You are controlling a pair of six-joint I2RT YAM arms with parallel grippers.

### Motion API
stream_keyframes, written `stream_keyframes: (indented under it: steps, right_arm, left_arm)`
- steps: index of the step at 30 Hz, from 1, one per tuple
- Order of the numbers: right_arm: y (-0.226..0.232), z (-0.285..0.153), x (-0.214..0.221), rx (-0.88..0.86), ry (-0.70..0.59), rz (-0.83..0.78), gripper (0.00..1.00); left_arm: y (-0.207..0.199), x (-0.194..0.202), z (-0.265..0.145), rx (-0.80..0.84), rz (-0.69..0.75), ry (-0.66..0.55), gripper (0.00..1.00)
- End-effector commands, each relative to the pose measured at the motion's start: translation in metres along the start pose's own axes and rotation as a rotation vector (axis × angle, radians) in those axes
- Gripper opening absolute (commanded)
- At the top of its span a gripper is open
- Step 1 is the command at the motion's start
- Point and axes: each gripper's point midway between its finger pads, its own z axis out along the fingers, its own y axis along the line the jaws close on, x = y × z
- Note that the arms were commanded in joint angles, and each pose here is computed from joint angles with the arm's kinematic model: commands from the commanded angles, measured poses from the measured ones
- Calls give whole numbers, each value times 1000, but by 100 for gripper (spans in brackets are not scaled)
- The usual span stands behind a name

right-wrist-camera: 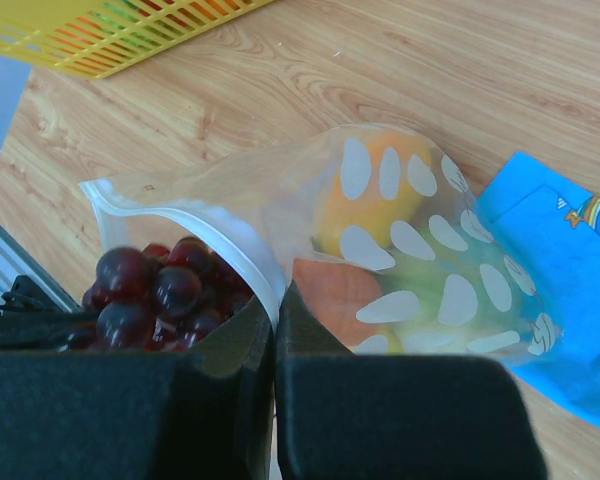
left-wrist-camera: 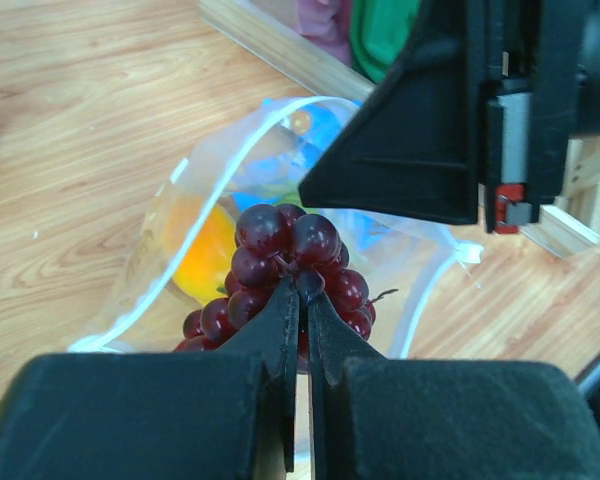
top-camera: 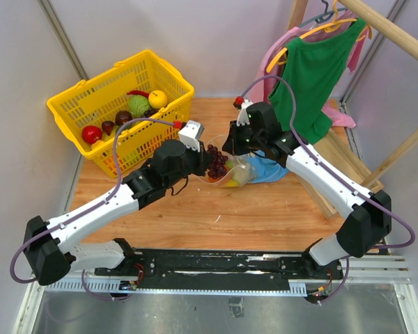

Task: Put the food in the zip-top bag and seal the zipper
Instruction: Place the fake fruit in the zipper food storage bag.

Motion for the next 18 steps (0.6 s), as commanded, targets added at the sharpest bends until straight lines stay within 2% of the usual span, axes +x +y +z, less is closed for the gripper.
stream_keyframes:
  steps: [1, 6, 12, 15, 18]
  right_arm:
    - [17, -6, -18, -94, -48, -14, 1]
    - [22, -8, -16, -124, -39, -22, 1]
    - [21, -16, -20, -117, -60, -44, 1]
    - [22, -17, -19, -134, -58, -53, 1]
    - [22, -17, -19, -143, -53, -56, 1]
  left_arm:
    - [11, -25, 5, -82, 15, -113, 0]
    - [14, -35, 13, -110, 4, -167, 0]
    - [28, -2, 30, -172, 56, -65, 2]
    - [47, 20, 37, -263, 73, -13, 8]
    - [58, 37, 44, -322, 100, 38, 18]
